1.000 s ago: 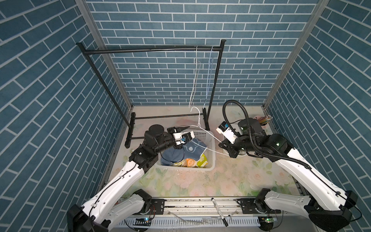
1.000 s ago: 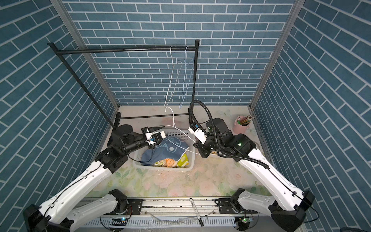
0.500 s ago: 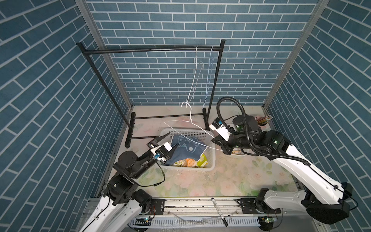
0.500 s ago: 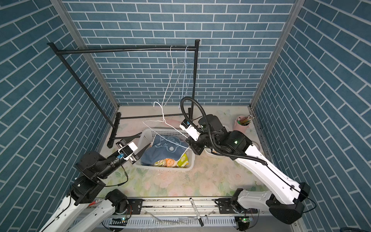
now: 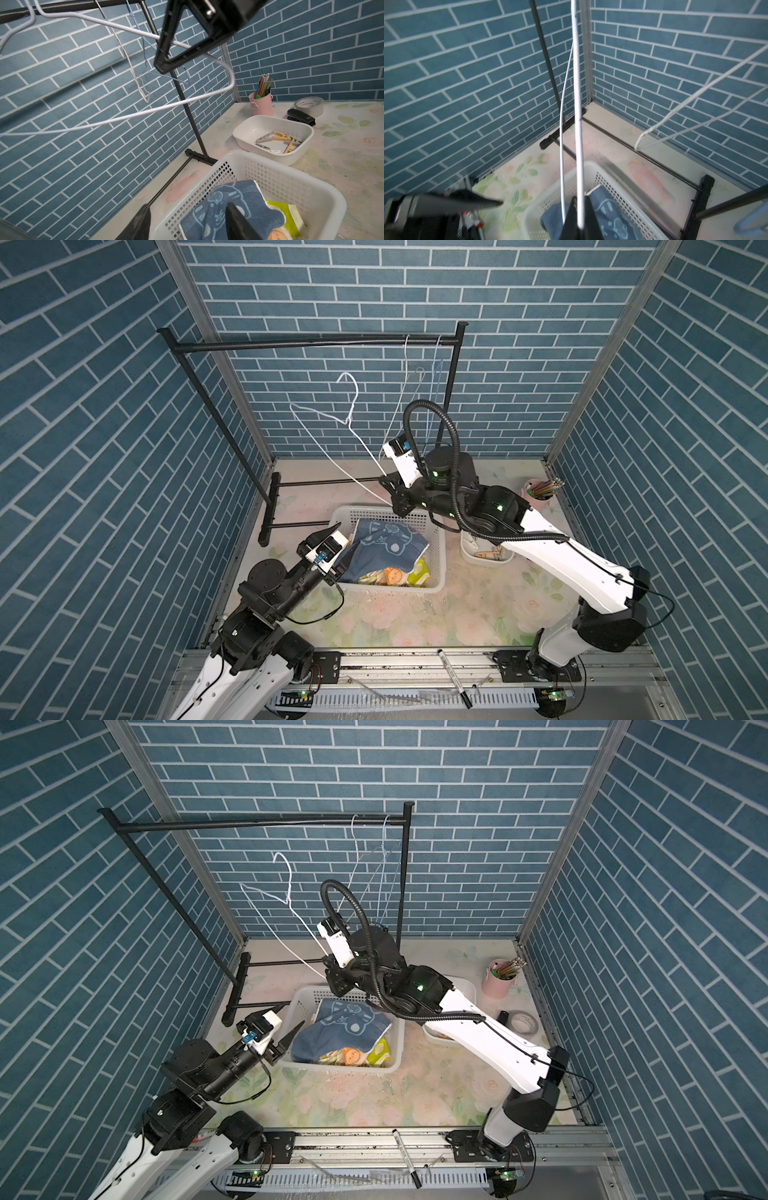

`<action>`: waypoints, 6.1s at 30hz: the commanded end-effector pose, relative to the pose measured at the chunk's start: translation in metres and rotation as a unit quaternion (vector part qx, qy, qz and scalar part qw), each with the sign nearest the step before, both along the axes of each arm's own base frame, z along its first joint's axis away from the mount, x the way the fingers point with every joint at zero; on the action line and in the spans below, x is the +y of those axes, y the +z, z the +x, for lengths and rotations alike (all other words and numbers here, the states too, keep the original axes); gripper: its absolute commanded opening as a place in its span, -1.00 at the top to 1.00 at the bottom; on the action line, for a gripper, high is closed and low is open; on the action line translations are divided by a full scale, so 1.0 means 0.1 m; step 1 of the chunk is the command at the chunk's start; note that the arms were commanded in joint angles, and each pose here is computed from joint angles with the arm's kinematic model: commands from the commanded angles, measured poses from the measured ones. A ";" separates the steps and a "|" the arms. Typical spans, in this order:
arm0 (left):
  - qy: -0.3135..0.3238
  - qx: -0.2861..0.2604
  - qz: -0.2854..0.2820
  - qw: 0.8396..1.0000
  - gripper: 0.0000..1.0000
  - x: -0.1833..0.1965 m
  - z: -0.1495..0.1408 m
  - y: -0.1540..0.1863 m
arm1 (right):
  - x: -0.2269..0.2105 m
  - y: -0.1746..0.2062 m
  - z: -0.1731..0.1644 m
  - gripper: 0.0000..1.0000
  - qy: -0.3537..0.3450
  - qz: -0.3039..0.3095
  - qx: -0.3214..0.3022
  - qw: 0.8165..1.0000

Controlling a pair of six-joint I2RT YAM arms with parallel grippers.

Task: Remove the clothespins securing towels to the hanger
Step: Place the hanger on the clothesline, then reset both arms

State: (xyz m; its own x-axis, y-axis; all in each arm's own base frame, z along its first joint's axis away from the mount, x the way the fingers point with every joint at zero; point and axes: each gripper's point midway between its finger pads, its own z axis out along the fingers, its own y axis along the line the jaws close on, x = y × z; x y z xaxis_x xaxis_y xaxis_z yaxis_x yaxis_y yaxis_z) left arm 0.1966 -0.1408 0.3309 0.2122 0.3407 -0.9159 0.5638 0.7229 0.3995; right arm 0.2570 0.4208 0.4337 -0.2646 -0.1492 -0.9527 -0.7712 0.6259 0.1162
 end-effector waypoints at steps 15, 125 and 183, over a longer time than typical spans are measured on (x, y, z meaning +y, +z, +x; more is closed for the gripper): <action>0.021 0.024 0.008 0.999 -0.18 0.12 -0.06 -0.17 | 0.54 0.52 0.88 1.00 -0.181 0.148 -0.019 0.972; 0.510 0.102 -0.071 0.851 -0.59 1.68 0.87 -1.27 | -4.48 -2.67 0.87 -0.78 -0.614 -0.130 -0.021 0.778; 0.411 0.174 -0.124 0.886 -0.99 1.64 1.93 -2.35 | -4.60 -3.45 1.34 -0.97 -0.510 -0.081 0.012 0.856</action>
State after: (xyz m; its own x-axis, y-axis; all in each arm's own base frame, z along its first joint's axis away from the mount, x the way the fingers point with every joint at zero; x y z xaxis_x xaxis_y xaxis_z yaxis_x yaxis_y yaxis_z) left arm 0.3987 0.0244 0.1413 -0.1485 0.0095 -0.9889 -0.1615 0.9863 0.0337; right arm 0.3896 -0.0393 0.0905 -0.3466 0.0401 -0.9371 0.1938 0.9806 -0.0297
